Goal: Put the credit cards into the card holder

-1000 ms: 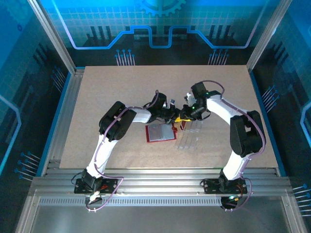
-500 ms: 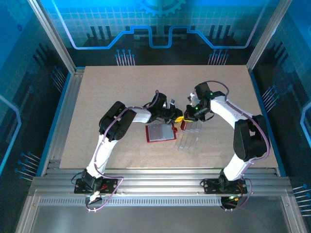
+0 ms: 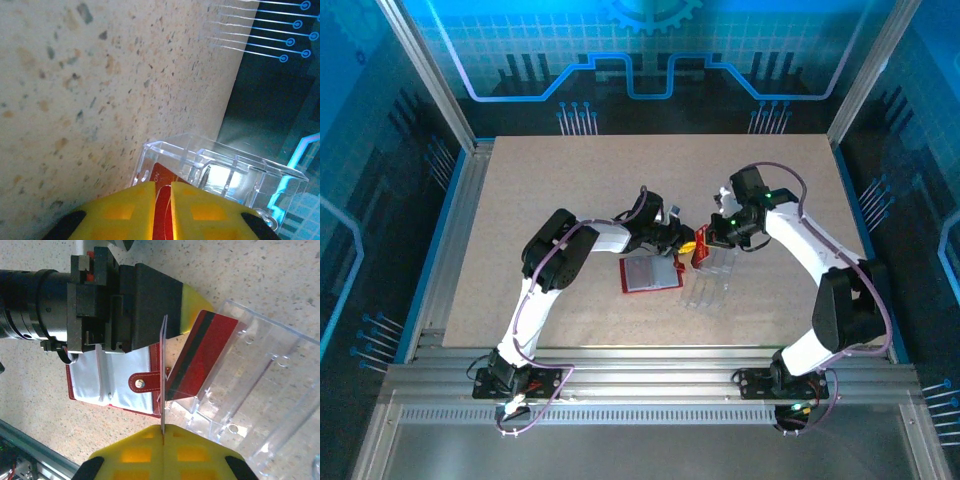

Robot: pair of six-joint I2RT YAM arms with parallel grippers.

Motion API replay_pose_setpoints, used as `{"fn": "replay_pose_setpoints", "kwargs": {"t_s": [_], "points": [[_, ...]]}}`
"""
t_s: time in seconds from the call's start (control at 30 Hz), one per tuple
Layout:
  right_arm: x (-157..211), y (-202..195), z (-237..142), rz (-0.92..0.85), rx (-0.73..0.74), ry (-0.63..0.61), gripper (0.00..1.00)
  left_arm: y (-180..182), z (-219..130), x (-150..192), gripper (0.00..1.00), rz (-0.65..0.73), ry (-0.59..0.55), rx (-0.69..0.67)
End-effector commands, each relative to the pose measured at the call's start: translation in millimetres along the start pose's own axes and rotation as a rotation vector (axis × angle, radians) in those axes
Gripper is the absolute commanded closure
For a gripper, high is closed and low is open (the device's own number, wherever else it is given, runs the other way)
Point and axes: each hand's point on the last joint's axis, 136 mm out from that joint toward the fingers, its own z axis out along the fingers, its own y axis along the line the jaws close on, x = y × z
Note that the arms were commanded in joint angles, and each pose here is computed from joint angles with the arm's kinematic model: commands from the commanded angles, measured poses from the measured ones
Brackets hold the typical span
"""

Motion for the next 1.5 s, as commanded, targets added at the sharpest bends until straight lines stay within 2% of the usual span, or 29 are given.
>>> {"fn": "replay_pose_setpoints", "kwargs": {"t_s": [0.0,0.3,0.93,1.13,1.47], "points": [[8.1,-14.2,-14.5,0.053,0.064,-0.011,1.00,13.1,-3.5,16.9,0.82,-0.016,0.031,-0.079],[20.7,-41.9,-40.7,0.158,0.202,-0.075,1.00,12.1,-8.9,17.3,0.81,0.020,0.018,-0.112],[21.9,-62.3,-35.2,0.282,0.288,-0.083,1.00,4.8,-15.4,16.7,0.79,0.071,0.003,-0.124],[26.0,-67.1,-28.3,0.323,0.302,-0.068,1.00,0.1,-22.4,16.5,0.75,0.110,-0.016,-0.149],[29.3,-72.0,-18.1,0.386,0.310,-0.062,1.00,-19.8,-46.6,16.2,0.61,0.247,-0.089,-0.235]]}}
